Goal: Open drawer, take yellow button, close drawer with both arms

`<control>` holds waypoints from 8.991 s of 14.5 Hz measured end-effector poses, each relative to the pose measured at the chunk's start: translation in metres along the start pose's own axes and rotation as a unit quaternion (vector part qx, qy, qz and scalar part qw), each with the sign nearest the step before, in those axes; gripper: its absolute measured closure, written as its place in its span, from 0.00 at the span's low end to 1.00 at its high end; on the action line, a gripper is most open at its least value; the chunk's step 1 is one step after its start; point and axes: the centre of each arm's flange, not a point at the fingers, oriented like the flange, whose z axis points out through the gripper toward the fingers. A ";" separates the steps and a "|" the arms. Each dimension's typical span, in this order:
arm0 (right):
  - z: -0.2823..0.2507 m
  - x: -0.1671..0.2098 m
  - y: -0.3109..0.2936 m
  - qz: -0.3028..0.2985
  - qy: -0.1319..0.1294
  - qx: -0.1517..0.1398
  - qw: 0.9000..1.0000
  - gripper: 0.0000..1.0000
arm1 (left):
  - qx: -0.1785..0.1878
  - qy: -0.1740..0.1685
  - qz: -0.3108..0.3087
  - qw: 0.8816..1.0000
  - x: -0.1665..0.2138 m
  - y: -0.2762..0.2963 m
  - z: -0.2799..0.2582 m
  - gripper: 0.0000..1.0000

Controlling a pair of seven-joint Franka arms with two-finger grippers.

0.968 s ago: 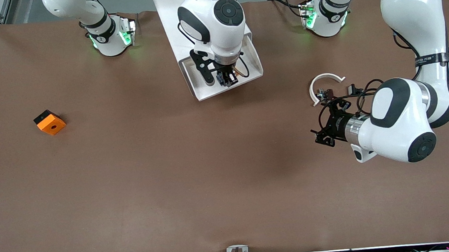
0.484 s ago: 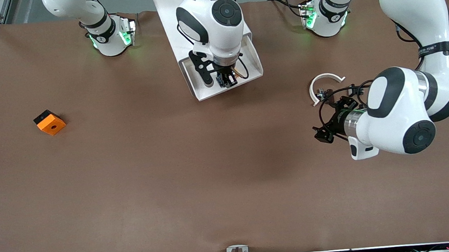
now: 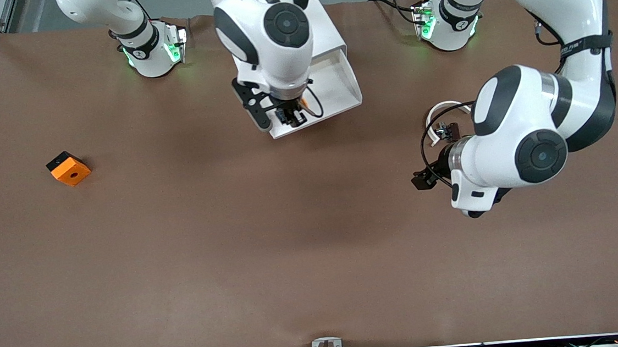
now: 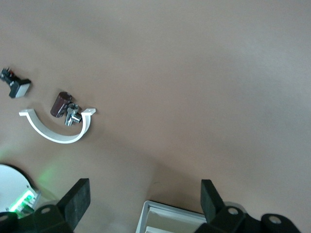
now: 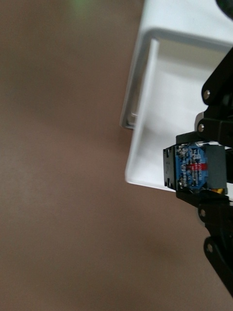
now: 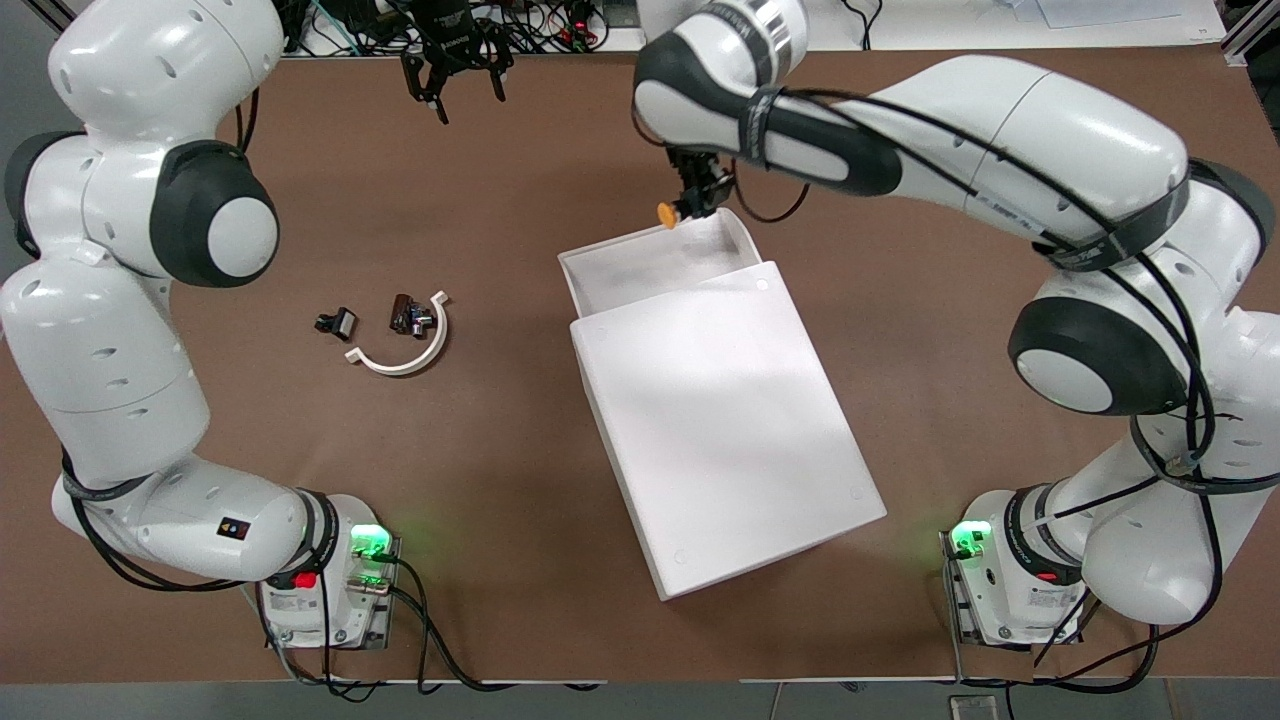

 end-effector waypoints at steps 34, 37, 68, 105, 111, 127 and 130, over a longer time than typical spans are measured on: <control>0.270 0.538 0.185 -0.464 0.045 0.021 0.884 0.59 | -0.020 0.099 0.219 0.971 -0.193 0.109 0.162 0.00; 0.300 0.547 0.181 -0.463 0.053 0.019 0.885 0.59 | -0.011 0.088 0.231 0.969 -0.219 0.112 0.179 0.00; 0.172 0.530 0.172 -0.470 0.028 0.035 0.881 0.00 | -0.088 0.130 0.105 0.982 -0.100 0.058 0.064 0.00; -0.116 0.486 0.234 -0.464 0.024 0.049 0.884 0.00 | -0.007 0.153 0.303 0.941 -0.044 -0.269 -0.166 0.00; -0.126 0.475 0.227 -0.478 0.029 0.057 0.876 0.00 | -0.006 0.155 0.301 0.941 -0.061 -0.267 -0.161 0.00; -0.143 0.462 0.216 -0.489 0.049 0.066 0.868 0.00 | -0.003 0.155 0.284 0.946 -0.064 -0.258 -0.158 0.00; -0.141 0.459 0.214 -0.492 0.044 0.064 0.867 0.00 | 0.004 0.157 0.282 0.947 -0.061 -0.259 -0.158 0.00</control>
